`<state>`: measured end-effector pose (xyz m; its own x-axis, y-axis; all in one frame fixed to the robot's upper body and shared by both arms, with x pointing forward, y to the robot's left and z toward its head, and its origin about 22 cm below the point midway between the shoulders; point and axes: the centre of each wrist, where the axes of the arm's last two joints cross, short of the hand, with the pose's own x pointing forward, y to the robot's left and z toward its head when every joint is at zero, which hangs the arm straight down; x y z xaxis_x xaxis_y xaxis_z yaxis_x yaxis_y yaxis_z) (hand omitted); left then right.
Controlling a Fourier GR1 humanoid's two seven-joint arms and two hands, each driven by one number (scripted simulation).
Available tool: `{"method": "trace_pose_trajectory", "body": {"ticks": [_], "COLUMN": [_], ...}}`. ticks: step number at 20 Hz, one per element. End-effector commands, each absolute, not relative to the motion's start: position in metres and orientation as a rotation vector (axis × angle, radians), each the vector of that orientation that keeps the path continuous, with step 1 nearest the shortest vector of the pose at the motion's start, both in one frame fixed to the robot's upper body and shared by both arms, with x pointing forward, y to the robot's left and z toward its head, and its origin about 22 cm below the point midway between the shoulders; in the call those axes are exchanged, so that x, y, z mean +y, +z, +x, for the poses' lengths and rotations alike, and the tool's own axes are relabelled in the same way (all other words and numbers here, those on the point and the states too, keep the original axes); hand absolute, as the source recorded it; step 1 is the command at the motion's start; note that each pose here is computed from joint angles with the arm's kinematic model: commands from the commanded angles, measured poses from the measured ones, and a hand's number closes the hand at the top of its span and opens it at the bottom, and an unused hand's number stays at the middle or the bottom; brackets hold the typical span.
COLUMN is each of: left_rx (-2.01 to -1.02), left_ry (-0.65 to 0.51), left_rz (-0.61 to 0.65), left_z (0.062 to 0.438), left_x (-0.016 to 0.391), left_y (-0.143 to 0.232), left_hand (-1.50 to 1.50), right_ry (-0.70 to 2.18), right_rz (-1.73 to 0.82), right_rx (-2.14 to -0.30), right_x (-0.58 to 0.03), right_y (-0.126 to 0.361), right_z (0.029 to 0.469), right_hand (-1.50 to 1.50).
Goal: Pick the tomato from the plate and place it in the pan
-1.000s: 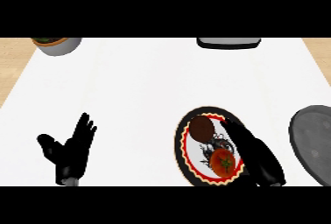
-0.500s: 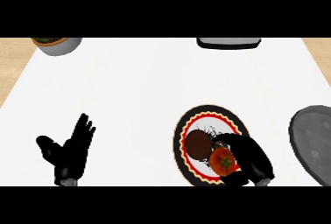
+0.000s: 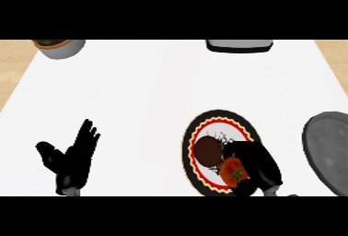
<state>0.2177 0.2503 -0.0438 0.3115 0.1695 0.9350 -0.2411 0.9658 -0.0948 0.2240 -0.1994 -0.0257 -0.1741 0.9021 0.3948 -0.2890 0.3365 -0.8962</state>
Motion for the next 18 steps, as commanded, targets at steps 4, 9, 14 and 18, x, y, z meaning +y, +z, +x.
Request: {"method": "trace_pose_trajectory", "body": {"ticks": [4, 9, 14, 18], "left_rx": [-1.224, -1.225, -1.218, -1.216], "left_ry": [0.272, 0.278, 0.271, 0.277], "left_rz": [0.078, 0.078, 0.078, 0.093], "left_z": [0.205, 0.221, 0.222, 0.213], "left_x": [0.246, 0.247, 0.250, 0.250], "left_y": [-0.039, -0.039, -0.039, -0.043], "left_hand": [0.00, 0.00, 0.00, 0.00], "right_ry": [1.105, 0.885, 0.813, 0.602], "right_rz": [-0.740, -0.933, -1.230, -1.429], "right_rx": [-1.159, -0.899, -1.038, -1.149], "right_x": [-0.169, -0.149, -0.123, -0.124], "right_y": [-0.035, -0.012, 0.024, 0.070], "right_z": [0.219, 0.226, 0.222, 0.212], "right_hand": [1.50, 1.50, 1.50, 1.50]}}
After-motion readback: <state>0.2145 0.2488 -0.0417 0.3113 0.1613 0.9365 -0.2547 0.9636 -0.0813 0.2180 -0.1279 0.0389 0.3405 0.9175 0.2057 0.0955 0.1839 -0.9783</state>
